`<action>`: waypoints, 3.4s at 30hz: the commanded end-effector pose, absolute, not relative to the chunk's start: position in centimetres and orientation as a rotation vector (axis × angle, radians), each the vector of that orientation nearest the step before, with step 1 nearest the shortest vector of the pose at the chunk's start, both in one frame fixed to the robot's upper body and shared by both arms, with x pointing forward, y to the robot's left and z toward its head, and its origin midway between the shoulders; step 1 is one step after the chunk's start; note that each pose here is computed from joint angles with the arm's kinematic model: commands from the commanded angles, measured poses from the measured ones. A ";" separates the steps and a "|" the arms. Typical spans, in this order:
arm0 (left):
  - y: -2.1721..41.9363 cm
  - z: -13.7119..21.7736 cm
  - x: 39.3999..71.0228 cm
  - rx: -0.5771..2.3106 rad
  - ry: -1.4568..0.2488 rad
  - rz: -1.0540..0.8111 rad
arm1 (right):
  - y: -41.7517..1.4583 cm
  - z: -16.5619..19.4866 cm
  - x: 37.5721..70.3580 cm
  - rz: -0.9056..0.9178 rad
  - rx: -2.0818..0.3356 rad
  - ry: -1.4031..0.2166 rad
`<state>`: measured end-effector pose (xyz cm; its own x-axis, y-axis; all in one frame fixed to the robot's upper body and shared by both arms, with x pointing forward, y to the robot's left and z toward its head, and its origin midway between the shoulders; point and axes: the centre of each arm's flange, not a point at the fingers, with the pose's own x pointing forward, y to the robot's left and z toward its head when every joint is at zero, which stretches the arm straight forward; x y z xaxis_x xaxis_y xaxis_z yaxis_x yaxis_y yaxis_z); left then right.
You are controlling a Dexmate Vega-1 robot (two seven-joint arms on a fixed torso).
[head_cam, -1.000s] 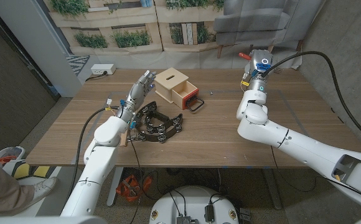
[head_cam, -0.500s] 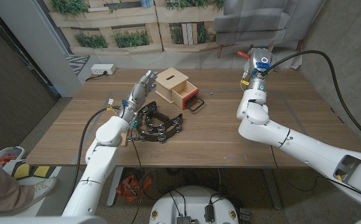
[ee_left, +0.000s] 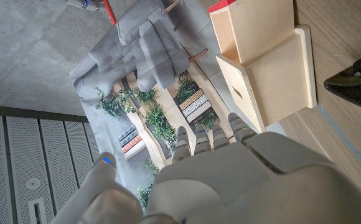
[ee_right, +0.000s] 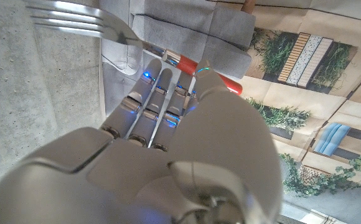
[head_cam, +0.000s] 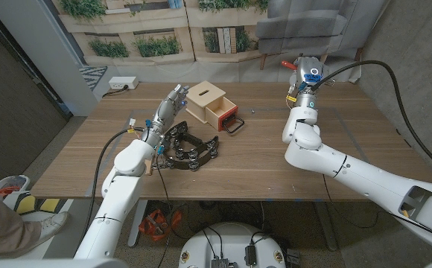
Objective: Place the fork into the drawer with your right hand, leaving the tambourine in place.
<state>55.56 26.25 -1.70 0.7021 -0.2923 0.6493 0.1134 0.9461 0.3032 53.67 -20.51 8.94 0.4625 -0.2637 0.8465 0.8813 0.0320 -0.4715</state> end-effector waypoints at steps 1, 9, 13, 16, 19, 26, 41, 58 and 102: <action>26.2 -1.8 55.1 0.248 -0.772 -0.224 | -19.8 9.0 53.3 -0.963 -1.233 -0.671; 26.1 -1.7 54.9 0.249 -0.777 -0.225 | -19.6 9.0 53.1 -0.950 -1.239 -0.688; 26.0 -1.7 55.0 0.249 -0.779 -0.229 | -19.3 8.9 53.2 -0.939 -1.247 -0.692; 26.0 -1.5 55.0 0.250 -0.782 -0.232 | -19.1 8.9 53.3 -0.932 -1.250 -0.694; 25.9 -1.5 55.1 0.248 -0.783 -0.232 | -18.9 8.9 53.4 -0.927 -1.255 -0.697; 26.1 -1.5 55.2 0.250 -0.780 -0.232 | -18.2 8.8 53.8 -0.906 -1.263 -0.710; 26.9 -1.9 55.3 0.243 -0.765 -0.213 | -16.1 8.6 55.5 -0.838 -1.280 -0.735; 27.5 -2.0 55.5 0.237 -0.765 -0.205 | -13.9 9.0 56.2 -0.781 -1.297 -0.769; 27.7 -3.2 53.5 0.227 -0.787 -0.181 | -12.8 8.2 54.3 -0.732 -1.307 -0.820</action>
<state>53.55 27.45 -2.97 0.6912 -0.2500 0.6781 0.0776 0.9585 0.2743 54.33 -13.49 8.27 0.5244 -0.0266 0.8511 0.8470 0.1187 -0.5182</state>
